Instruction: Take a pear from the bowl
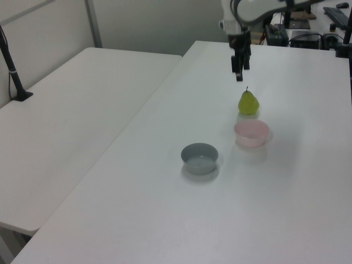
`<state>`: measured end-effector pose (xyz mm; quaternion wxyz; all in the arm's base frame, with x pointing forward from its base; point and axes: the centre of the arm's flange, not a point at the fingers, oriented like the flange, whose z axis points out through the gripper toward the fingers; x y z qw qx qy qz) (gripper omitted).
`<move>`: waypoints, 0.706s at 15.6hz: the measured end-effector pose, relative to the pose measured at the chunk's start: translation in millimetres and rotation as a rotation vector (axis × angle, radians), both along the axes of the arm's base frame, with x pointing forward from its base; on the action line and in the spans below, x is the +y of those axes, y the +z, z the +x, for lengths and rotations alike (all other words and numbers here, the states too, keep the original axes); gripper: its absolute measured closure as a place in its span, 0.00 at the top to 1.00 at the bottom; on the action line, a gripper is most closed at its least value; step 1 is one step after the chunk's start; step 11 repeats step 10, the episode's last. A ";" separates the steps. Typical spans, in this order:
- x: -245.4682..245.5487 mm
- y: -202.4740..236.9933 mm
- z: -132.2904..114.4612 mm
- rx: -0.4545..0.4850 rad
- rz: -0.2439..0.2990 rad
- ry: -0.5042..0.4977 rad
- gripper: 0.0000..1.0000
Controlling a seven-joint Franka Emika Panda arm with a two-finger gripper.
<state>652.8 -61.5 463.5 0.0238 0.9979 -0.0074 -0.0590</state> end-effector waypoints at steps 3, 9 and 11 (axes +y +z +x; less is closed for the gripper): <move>4.3 51.8 -15.6 -0.061 -0.005 -0.052 1.00; 4.4 89.6 -37.6 -0.061 -0.001 -0.064 1.00; 3.4 92.3 -38.8 -0.065 -0.002 -0.069 1.00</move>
